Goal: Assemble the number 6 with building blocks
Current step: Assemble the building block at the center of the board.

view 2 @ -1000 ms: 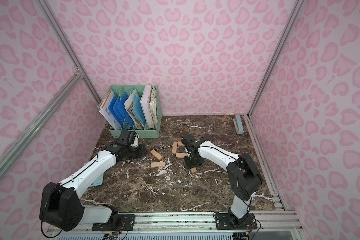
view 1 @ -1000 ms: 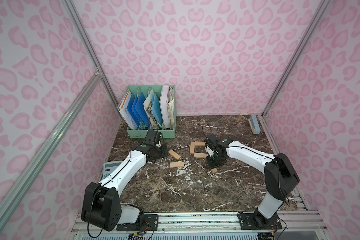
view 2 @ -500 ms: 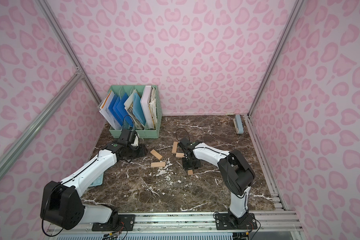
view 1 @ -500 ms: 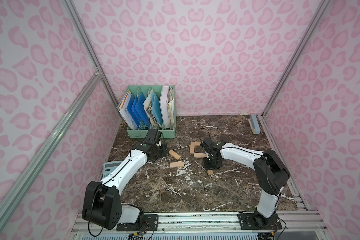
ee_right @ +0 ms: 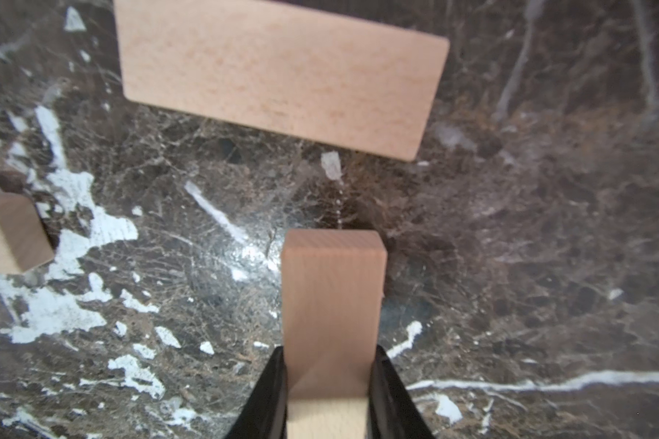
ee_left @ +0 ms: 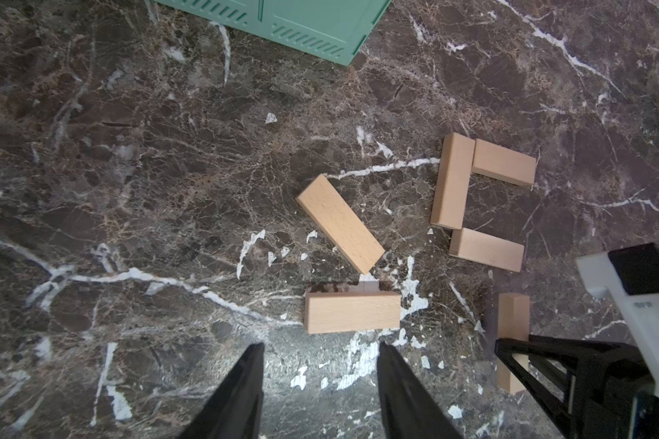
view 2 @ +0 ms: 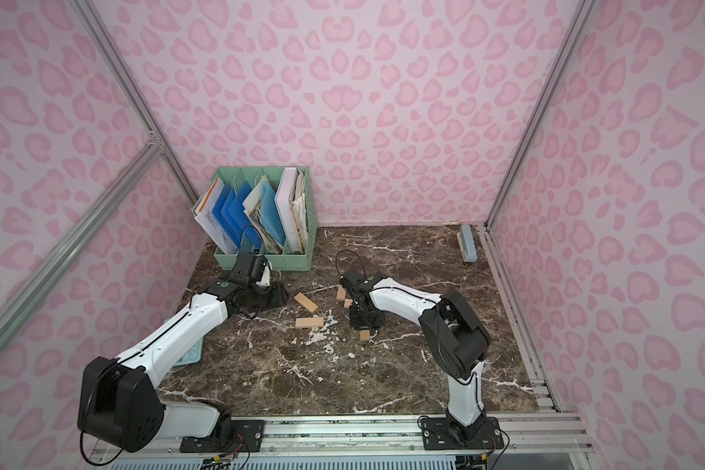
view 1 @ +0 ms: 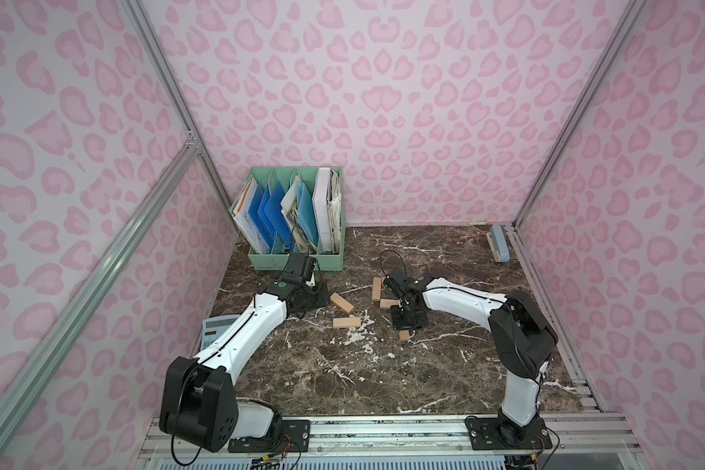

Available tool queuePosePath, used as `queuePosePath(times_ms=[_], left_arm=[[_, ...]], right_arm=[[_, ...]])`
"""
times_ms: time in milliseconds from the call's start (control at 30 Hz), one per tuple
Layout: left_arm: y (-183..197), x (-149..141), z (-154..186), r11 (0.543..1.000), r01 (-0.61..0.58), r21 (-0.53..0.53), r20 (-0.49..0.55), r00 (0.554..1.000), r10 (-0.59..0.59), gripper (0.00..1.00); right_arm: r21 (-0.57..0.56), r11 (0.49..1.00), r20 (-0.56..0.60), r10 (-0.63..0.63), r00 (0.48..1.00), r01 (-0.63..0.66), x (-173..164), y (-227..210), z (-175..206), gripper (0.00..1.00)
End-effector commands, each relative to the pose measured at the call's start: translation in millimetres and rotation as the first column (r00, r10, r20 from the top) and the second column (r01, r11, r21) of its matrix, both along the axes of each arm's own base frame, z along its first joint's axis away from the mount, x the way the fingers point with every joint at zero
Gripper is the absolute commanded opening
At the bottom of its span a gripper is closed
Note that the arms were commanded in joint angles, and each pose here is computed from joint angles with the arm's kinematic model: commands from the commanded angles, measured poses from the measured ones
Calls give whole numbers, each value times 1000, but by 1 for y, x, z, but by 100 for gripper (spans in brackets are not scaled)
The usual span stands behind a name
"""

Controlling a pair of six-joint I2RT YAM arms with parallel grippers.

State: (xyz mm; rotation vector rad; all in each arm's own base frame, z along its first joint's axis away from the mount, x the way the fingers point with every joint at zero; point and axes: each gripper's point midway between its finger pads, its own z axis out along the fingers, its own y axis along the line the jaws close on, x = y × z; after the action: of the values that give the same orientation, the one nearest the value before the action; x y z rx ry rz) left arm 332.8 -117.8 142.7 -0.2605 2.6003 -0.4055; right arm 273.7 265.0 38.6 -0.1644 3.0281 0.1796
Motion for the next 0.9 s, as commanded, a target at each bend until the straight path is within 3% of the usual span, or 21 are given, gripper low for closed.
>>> queuePosePath(times_ms=[0, 867], left_arm=[[2, -4, -1, 1000, -10, 0, -10, 1000, 10, 52], [4, -10, -1, 1000, -4, 6, -11, 1000, 4, 52]], right_arm=[[3, 999, -3, -32, 999, 32, -2, -1, 2, 0], [-12, 994, -5, -105, 994, 105, 10, -7, -15, 0]])
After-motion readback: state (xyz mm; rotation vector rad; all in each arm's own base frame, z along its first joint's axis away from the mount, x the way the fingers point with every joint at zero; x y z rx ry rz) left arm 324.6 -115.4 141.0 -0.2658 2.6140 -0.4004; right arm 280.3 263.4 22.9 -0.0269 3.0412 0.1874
